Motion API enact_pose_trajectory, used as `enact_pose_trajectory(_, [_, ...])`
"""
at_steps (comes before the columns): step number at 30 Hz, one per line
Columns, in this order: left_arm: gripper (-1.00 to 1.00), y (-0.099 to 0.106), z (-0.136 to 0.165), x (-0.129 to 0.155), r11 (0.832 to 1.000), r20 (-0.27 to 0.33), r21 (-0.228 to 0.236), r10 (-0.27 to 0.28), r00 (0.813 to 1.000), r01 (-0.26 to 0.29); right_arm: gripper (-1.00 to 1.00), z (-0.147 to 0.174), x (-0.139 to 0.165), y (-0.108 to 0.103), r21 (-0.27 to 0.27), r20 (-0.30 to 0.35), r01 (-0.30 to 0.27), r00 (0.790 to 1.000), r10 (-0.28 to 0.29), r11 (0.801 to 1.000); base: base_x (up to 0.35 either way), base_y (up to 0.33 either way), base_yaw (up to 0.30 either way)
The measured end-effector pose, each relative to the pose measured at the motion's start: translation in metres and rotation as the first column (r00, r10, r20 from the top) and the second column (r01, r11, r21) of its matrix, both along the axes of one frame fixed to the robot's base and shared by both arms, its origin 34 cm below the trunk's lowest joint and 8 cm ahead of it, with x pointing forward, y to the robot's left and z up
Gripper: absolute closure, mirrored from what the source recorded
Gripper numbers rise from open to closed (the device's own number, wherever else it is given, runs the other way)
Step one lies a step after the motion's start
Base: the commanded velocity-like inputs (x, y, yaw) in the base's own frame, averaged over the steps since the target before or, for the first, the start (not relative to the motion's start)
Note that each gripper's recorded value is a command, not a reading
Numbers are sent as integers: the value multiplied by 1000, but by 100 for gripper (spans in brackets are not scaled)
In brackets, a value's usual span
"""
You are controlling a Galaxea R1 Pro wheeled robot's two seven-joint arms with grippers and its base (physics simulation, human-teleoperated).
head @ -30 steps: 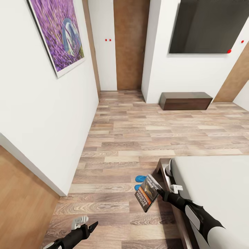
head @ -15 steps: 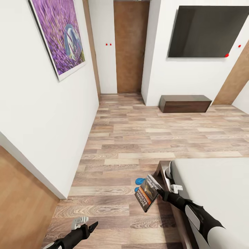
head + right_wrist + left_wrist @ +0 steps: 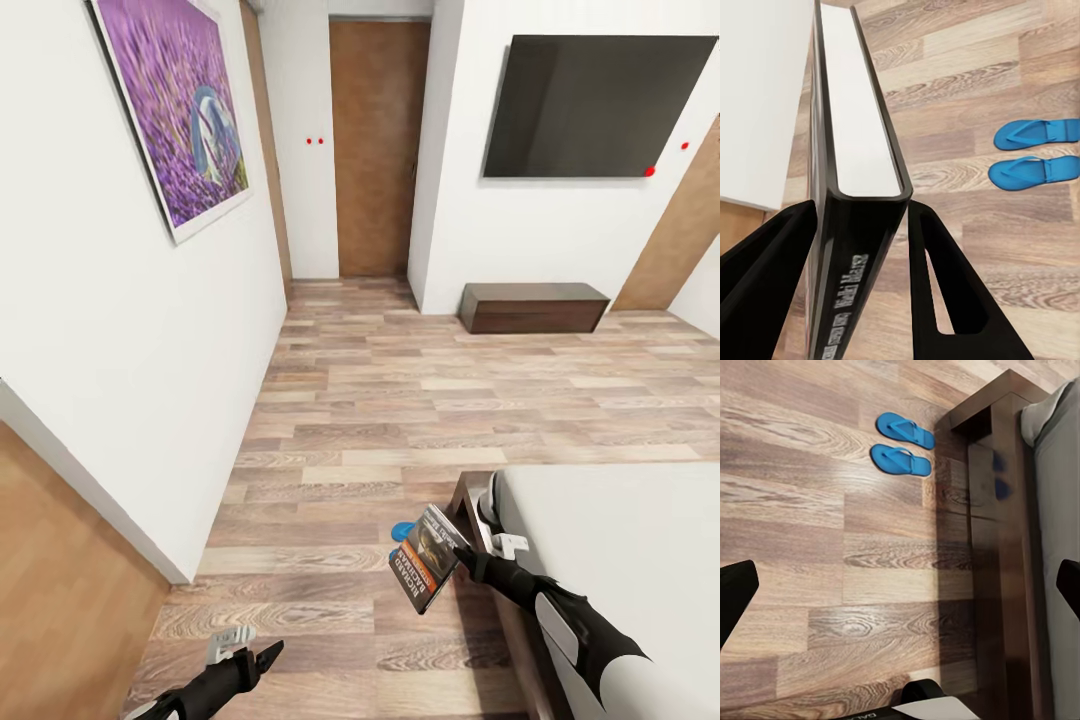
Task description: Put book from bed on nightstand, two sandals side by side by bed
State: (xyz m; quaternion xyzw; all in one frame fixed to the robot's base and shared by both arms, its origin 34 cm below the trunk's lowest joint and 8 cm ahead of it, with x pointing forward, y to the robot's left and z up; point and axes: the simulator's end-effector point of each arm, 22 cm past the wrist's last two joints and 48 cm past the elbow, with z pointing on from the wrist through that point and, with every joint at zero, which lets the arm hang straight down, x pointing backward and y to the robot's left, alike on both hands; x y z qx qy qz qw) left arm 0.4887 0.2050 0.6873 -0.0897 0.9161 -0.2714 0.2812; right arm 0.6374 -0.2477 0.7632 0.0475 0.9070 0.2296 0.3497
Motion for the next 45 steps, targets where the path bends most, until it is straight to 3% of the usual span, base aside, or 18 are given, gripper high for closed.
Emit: enact_pose_trajectory(45, [-100,2,29,22,1000,72,1,3,997,-3,100,38,15,5,3,71,0,997,0,1000,0,0,0])
